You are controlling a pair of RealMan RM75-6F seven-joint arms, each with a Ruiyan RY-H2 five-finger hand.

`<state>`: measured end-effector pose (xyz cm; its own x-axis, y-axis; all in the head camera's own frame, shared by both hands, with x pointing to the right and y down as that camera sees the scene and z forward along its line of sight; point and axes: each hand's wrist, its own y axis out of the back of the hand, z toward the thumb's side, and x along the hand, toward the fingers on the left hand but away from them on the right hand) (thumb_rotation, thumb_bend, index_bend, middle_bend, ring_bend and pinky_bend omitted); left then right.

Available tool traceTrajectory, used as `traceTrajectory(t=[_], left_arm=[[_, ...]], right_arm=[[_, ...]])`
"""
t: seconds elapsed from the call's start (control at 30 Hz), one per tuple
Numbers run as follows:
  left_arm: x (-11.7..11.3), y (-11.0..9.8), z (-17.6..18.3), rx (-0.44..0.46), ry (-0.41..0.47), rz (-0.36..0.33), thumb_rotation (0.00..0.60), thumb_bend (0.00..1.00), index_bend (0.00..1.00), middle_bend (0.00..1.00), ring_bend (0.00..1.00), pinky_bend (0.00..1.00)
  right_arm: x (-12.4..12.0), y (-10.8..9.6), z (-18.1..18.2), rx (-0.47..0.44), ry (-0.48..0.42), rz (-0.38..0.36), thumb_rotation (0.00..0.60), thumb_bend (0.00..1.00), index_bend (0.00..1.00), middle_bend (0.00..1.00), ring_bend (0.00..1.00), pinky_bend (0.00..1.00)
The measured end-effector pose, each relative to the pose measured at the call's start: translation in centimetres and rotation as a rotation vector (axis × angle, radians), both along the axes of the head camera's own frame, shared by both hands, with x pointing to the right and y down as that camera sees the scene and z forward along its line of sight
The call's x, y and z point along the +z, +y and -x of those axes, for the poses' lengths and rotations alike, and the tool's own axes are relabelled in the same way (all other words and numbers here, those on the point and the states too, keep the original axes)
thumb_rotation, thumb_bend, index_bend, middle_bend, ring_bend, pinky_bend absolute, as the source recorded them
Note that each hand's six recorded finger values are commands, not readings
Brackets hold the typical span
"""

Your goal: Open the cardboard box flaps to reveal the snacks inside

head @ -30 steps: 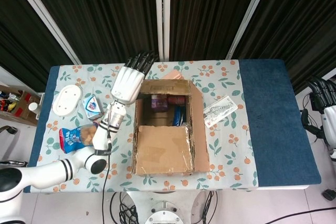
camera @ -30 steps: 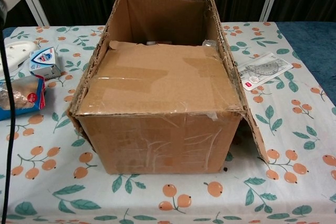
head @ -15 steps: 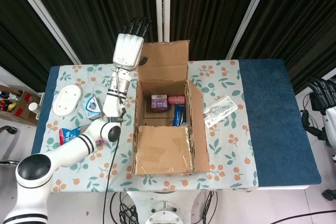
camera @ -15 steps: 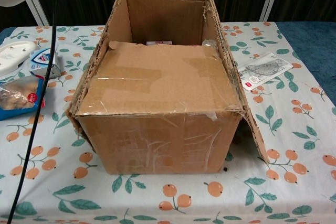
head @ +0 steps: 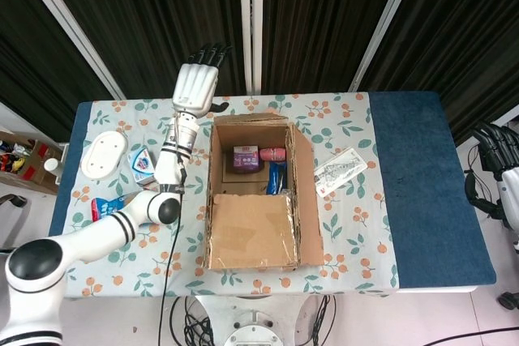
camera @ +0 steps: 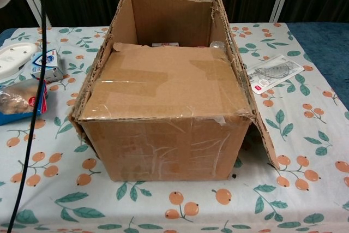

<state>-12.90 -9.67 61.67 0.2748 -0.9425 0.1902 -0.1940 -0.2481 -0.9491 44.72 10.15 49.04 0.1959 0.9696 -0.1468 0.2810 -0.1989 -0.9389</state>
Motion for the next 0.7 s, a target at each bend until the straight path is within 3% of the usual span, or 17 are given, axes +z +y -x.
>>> traceTrajectory(t=[0.23,0.47,0.53,0.6,0.67,0.7], left_arm=[[-4.3,5.3,1.3,0.086,0.167,0.114,0.6,0.11,0.11,0.13,0.1,0.22],[-5.9,11.0,7.6,0.031,0.234,0.239,0.586,0.09,0.15,0.16,0.1,0.22],[-5.7,12.8,9.4,0.011,0.245,0.278,0.444,0.08,0.18,0.18,0.1,0.22],[-5.4,14.0,10.2,0.002,0.269,0.317,0.195,0.06,0.22,0.21,0.1,0.21],[-5.1,15.2,10.5,0.003,0.307,0.363,0.053,0.03,0.25,0.24,0.1,0.21],[-4.9,15.7,10.5,0.008,0.323,0.383,0.019,0.01,0.26,0.24,0.1,0.21]], right_arm=[[0.4,0.2,0.4,-0.016,-0.009,0.008,0.6,0.53,0.0,0.0,0.0,0.0],[0.8,0.7,1.6,-0.062,-0.031,0.032,0.6,0.52,0.0,0.0,0.0,0.0],[1.1,0.8,2.3,-0.087,-0.046,0.04,0.6,0.52,0.0,0.0,0.0,0.0],[1.2,0.9,3.0,-0.104,-0.063,0.041,0.6,0.52,0.0,0.0,0.0,0.0],[1.2,0.9,3.6,-0.115,-0.083,0.038,0.6,0.52,0.0,0.0,0.0,0.0],[1.2,1.0,3.8,-0.118,-0.089,0.037,0.6,0.53,0.0,0.0,0.0,0.0]])
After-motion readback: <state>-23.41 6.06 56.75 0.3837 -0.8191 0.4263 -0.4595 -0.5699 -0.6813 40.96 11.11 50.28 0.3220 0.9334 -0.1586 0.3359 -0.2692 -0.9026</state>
